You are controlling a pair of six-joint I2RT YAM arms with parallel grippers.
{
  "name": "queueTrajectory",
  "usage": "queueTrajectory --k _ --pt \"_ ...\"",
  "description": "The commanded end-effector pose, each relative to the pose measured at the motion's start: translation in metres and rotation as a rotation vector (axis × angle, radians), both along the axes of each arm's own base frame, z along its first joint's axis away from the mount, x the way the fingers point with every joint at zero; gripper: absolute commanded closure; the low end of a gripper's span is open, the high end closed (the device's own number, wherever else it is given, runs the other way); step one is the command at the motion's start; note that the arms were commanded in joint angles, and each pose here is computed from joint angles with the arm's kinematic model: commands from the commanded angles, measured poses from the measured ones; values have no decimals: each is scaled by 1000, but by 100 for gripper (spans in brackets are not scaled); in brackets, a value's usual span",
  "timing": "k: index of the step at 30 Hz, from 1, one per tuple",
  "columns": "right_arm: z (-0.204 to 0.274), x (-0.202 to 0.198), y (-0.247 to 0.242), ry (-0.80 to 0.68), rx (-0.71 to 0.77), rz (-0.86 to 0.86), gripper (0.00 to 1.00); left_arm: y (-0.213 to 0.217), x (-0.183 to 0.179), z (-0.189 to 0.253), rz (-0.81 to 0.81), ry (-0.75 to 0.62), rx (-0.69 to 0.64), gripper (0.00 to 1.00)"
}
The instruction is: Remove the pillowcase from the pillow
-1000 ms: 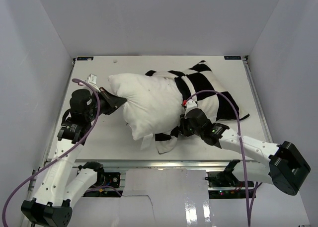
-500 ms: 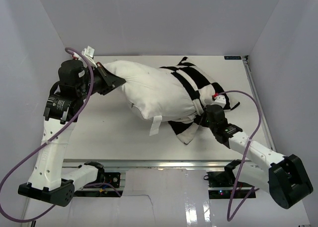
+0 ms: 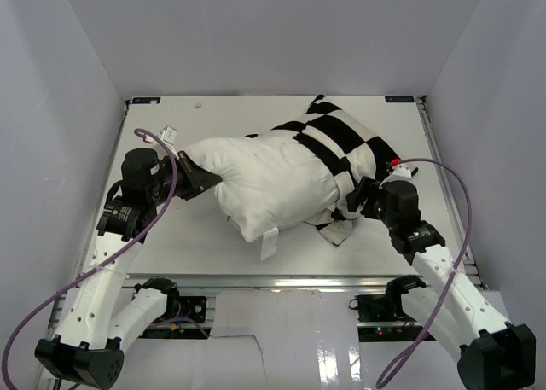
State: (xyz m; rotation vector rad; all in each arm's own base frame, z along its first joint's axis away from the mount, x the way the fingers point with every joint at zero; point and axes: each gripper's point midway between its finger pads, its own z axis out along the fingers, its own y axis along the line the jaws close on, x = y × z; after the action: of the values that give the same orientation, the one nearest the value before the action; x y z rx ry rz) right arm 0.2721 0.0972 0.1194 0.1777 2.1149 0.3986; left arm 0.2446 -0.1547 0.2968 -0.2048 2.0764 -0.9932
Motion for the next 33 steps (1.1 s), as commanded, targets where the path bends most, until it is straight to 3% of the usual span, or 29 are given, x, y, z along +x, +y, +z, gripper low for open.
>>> queueTrajectory --k 1,7,11,19,23,33 --pt "53 -9 9 -94 14 80 18 -1 4 19 -19 -156 -18 100" --pt "129 -10 35 -243 75 231 5 4 -11 11 -8 -191 -22 100" --pt "173 11 68 -280 54 355 2 0 -17 4 -36 -179 -40 100" --pt "201 51 157 -331 -64 576 2 -3 -27 -7 -62 -168 -67 100" --pt "171 89 186 -286 -180 611 2 -4 -32 -13 -72 -166 -70 100" --pt "86 166 175 -148 -499 469 2 -4 -41 -17 -81 -172 -84 100"
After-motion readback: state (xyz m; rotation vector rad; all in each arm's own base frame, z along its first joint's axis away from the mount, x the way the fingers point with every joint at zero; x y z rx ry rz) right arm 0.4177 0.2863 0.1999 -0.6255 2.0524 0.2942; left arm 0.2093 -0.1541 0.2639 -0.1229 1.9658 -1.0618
